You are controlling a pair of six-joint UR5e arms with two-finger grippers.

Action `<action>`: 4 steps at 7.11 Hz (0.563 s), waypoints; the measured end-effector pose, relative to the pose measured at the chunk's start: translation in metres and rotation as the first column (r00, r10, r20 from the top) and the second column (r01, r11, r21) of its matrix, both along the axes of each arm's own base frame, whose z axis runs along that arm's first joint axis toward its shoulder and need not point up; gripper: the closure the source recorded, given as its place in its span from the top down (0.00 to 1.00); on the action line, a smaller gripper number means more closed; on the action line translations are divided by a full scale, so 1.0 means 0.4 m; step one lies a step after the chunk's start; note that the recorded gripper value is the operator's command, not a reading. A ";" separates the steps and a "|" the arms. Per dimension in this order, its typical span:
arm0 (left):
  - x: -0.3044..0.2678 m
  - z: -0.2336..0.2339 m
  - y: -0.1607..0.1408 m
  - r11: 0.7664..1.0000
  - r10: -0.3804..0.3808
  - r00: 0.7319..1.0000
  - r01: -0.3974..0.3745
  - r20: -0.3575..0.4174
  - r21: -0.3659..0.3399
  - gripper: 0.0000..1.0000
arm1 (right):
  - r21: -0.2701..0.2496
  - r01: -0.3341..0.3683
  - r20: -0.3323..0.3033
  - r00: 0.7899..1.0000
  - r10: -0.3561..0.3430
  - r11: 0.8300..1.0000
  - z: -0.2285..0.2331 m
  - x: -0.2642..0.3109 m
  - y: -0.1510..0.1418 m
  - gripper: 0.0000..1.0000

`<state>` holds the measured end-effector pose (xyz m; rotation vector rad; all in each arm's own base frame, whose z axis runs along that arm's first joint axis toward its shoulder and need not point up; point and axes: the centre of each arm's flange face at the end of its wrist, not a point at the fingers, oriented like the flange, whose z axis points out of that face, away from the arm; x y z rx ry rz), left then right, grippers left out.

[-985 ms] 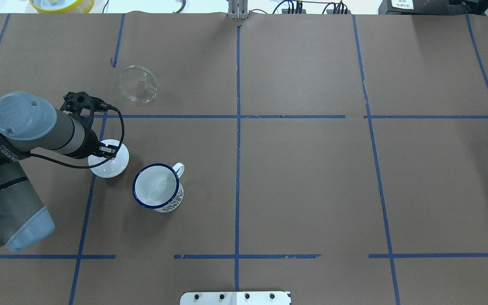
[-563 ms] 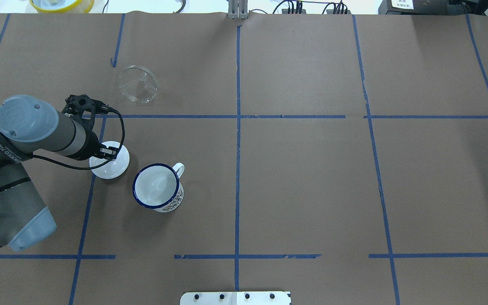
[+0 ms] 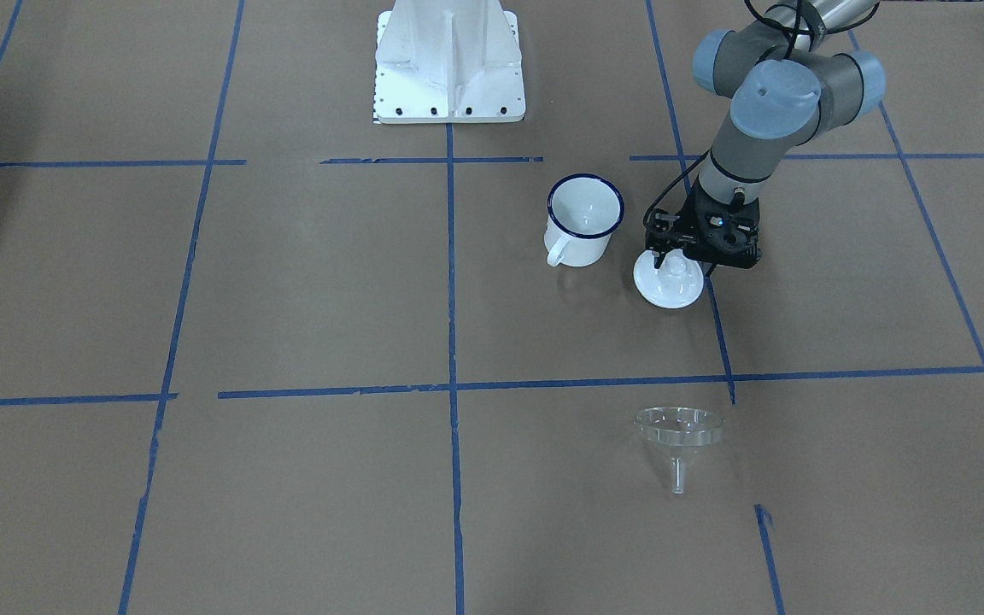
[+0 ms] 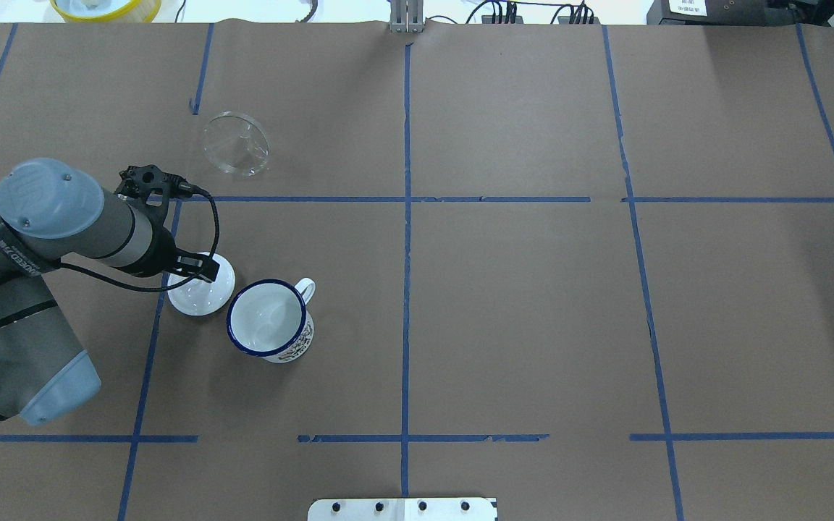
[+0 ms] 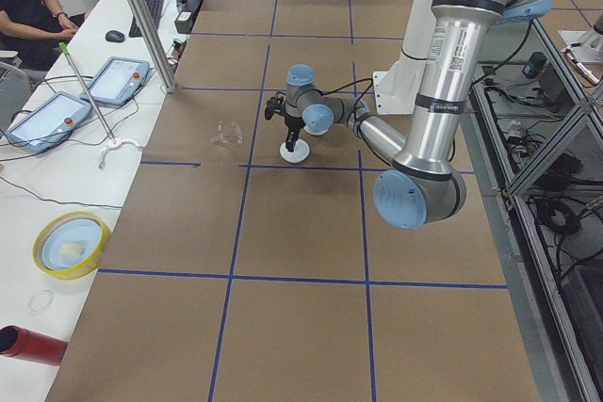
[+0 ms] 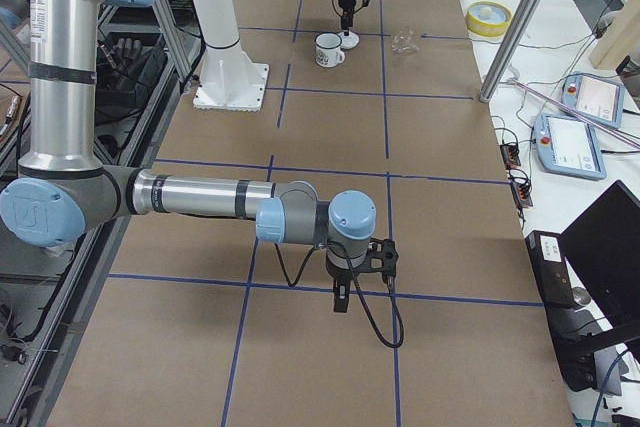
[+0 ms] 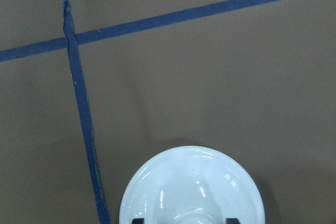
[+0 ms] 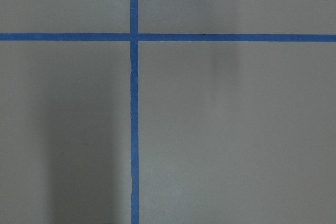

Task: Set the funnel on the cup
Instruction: 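Release the lid and move the left gripper toward the glass funnel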

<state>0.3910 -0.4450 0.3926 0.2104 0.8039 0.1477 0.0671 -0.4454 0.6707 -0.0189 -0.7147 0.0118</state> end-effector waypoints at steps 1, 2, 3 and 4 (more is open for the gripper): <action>-0.046 -0.026 -0.040 0.999 -0.042 0.999 0.042 -0.015 0.007 1.00 | 0.000 0.000 0.000 1.000 0.000 1.000 0.000 0.000 0.000 1.00; -0.117 -0.066 -0.100 0.994 -0.111 0.993 0.111 -0.042 0.009 1.00 | 0.000 0.000 0.000 1.000 0.000 1.000 0.000 0.000 0.000 1.00; -0.176 -0.107 -0.152 0.978 -0.207 0.975 0.205 -0.077 -0.034 1.00 | 0.000 0.000 0.000 1.000 0.000 1.000 0.000 0.000 0.000 1.00; -0.196 -0.151 -0.186 0.947 -0.313 0.943 0.300 -0.112 -0.117 1.00 | 0.000 0.000 0.000 1.000 0.000 1.000 0.000 0.000 0.000 1.00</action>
